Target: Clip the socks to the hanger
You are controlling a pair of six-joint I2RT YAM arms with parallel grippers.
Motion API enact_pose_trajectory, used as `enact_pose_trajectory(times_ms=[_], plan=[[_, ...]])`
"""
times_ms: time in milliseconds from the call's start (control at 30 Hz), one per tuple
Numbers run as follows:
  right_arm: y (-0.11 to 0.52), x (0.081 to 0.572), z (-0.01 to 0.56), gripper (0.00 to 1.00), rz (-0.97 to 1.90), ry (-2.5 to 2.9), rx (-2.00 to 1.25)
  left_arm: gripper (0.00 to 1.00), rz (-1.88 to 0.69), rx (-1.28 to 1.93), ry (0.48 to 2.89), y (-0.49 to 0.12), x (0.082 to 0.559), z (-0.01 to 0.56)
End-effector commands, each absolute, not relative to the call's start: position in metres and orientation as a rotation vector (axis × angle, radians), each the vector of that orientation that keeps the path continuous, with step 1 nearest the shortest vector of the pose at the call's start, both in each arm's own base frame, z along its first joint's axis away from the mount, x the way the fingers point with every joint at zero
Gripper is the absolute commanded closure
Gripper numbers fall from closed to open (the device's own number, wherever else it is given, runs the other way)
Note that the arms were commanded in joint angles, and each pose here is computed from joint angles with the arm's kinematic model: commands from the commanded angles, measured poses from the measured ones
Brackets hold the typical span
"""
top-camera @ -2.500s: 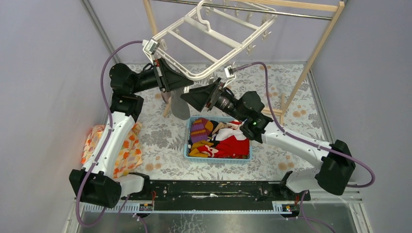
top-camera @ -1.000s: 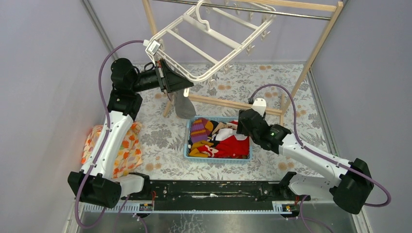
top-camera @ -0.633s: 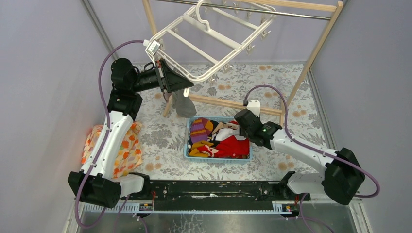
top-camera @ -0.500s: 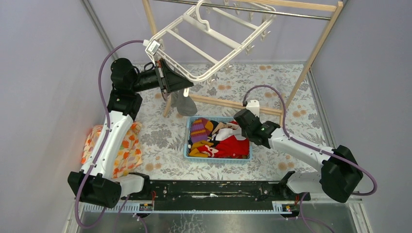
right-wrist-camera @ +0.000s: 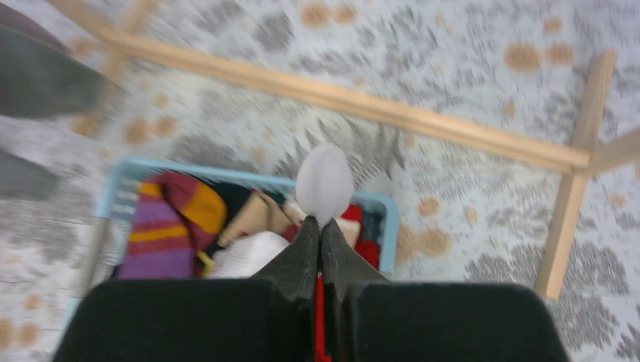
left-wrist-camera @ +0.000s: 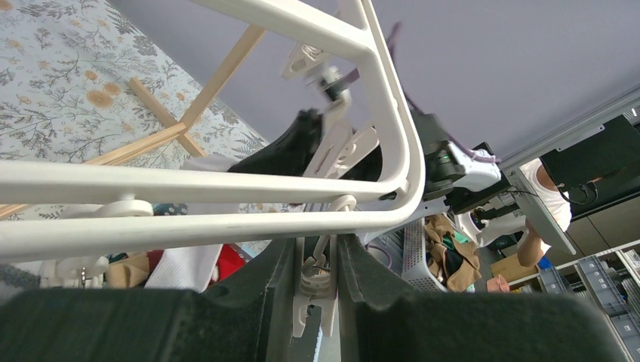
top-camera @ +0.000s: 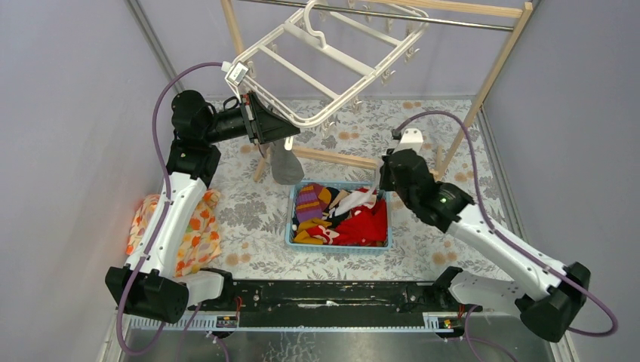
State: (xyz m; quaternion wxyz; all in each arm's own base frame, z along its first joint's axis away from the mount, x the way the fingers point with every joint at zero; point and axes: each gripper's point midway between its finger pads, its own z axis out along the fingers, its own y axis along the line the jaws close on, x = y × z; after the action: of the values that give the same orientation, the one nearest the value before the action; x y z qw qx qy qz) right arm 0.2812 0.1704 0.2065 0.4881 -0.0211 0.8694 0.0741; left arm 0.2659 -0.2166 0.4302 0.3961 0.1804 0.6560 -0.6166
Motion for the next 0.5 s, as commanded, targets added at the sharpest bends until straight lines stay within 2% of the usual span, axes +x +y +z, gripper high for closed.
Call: enact_pose_trajectory(times_ms=[0, 267, 467], plan=[[0.183, 0.286, 0.297, 1.0, 0.352, 1.9, -0.082, 1.0, -1.538, 0.484, 1.641, -0.212, 0.261, 0.438], [0.183, 0.276, 0.37, 1.0, 0.472, 1.711, -0.096, 1.0, -1.536, 0.483, 1.64, -0.211, 0.261, 0.437], [0.197, 0.266, 0.36, 1.0, 0.579, 1.754, -0.118, 1.0, -1.533, 0.484, 1.639, -0.21, 0.26, 0.437]])
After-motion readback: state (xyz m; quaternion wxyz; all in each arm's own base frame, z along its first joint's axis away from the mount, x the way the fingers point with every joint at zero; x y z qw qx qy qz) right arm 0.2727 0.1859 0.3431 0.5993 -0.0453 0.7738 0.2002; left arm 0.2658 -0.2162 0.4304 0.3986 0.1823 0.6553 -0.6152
